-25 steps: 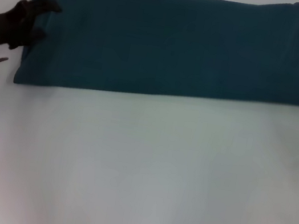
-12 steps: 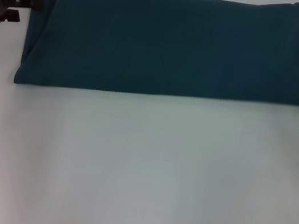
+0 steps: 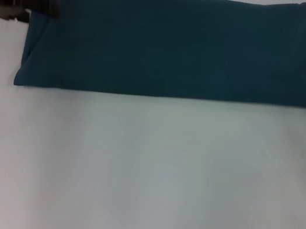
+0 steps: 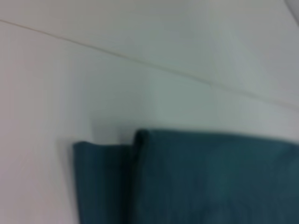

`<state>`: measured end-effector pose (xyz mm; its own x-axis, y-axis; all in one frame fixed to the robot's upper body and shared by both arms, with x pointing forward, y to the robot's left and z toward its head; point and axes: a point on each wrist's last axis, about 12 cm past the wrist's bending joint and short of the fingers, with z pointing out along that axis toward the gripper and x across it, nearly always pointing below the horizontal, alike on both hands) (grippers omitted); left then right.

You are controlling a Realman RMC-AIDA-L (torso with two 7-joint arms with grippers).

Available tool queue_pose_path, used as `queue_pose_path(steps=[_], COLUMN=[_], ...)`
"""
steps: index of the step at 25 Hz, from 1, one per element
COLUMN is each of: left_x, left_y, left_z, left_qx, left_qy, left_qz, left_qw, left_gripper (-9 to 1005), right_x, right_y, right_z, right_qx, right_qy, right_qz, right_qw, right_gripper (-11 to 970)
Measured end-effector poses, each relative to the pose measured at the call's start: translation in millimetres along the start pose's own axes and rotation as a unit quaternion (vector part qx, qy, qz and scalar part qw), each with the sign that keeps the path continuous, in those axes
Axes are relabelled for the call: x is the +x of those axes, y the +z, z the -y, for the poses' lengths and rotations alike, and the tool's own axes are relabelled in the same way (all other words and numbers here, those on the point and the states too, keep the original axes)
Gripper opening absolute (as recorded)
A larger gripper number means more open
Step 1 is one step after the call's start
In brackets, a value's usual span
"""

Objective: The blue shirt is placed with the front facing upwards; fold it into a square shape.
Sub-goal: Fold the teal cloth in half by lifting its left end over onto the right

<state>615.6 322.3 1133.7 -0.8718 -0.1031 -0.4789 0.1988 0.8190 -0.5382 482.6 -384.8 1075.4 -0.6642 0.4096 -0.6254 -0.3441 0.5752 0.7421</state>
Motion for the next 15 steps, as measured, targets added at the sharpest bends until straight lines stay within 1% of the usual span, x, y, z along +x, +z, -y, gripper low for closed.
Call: queue_pose_path(steps=[1, 2, 4, 6, 9, 15], left_x=[-1.4, -1.1, 1.0, 4.0, 8.2, 10.8], left_y=[-2.3, -4.3, -4.8, -3.9, 2.2, 10.6], left_z=[-1.6, -5.1, -9.5, -12.7, -13.6, -17.5], left_qx=[0.000, -0.002, -0.006, -0.009, -0.012, -0.027], left_qy=[-0.019, -0.053, -0.103, -0.136, -0.156, -0.164], left_qz=[0.010, 0.016, 0.020, 0.024, 0.034, 0.049], left_qw=[1.000, 0.998, 0.994, 0.990, 0.987, 0.985], left_gripper=[892, 893, 895, 896, 895, 888], right_x=[-0.1, -0.1, 0.1, 0.4, 0.4, 0.1], right_y=[0.0, 0.1, 0.0, -0.4, -0.5, -0.2], right_z=[-0.1, -0.4, -0.6, -0.5, -0.3, -0.2], right_qx=[-0.001, -0.002, -0.003, -0.002, -0.002, -0.001], right_qy=[0.000, 0.000, 0.000, 0.000, 0.000, 0.000], right_qz=[0.000, -0.001, -0.001, -0.001, -0.001, -0.001], right_qw=[1.000, 1.000, 1.000, 1.000, 1.000, 1.000], right_gripper=[928, 928, 928, 928, 928, 928])
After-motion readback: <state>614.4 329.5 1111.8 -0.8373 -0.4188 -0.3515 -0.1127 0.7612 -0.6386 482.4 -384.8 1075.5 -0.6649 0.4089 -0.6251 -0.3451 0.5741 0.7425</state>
